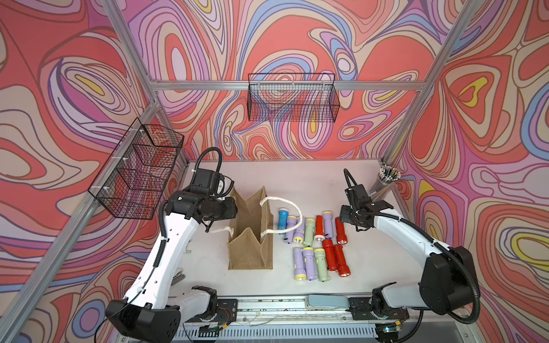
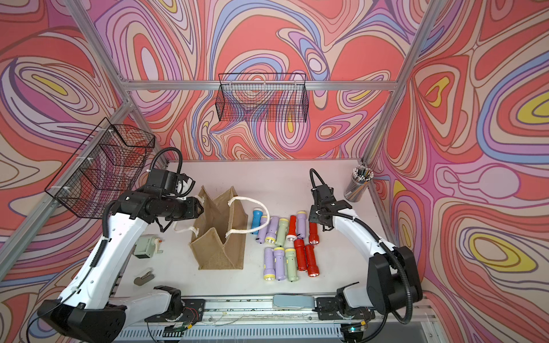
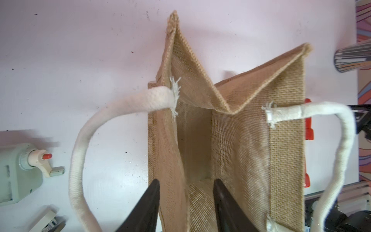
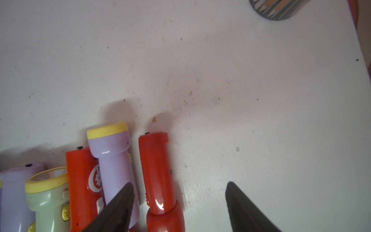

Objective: Put the flashlights into the tote bags
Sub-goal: Move the canvas bag to the center of the board, then adjust the canvas bag at the center of the board.

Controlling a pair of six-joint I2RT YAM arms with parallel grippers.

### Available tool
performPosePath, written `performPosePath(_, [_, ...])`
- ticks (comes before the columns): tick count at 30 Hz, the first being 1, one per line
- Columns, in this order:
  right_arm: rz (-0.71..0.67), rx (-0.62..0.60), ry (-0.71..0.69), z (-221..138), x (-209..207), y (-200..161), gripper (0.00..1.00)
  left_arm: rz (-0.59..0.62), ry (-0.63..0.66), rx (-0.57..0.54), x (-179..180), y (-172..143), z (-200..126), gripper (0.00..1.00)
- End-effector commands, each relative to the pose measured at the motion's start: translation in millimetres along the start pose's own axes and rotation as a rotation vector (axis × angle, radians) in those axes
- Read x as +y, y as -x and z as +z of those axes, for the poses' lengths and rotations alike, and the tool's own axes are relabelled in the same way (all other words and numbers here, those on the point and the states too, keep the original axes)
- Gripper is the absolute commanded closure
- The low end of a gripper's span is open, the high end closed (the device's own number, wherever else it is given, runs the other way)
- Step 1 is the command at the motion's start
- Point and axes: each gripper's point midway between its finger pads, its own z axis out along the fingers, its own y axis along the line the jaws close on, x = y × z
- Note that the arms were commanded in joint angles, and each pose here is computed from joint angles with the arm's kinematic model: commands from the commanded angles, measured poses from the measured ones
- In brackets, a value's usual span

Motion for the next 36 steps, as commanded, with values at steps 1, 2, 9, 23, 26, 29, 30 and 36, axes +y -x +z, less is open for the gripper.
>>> performPosePath(1, [-0.013, 0.034, -0.046, 6, -8, -13, 0.25, 0.031, 0.061, 0.086, 12, -13, 11, 0.60])
performPosePath(2, [-0.014, 0.038, -0.043, 7, -8, -14, 0.25, 0.032, 0.048, 0.092, 10, -14, 13, 0.62])
performPosePath(9, [-0.032, 0.083, -0.035, 13, -3, -29, 0.27, 0.039, 0.015, 0.144, 7, -25, 26, 0.79])
performPosePath(23, [-0.101, 0.116, -0.004, 42, 20, -38, 0.27, -0.098, -0.164, 0.118, -24, -19, 25, 1.00])
performPosePath(26, [-0.109, 0.115, -0.011, 48, 21, -37, 0.27, -0.125, -0.210, 0.113, -33, -14, 25, 1.00])
performPosePath(29, [-0.117, 0.105, -0.007, 53, 24, -34, 0.28, -0.135, -0.213, 0.115, -34, -13, 23, 1.00])
performPosePath(30, [-0.116, 0.103, 0.002, 54, 27, -33, 0.28, -0.133, -0.197, 0.114, -31, -13, 24, 1.00])
performPosePath(36, [-0.106, 0.099, 0.025, 59, 35, -28, 0.30, -0.152, -0.139, 0.130, -19, -19, 29, 1.00])
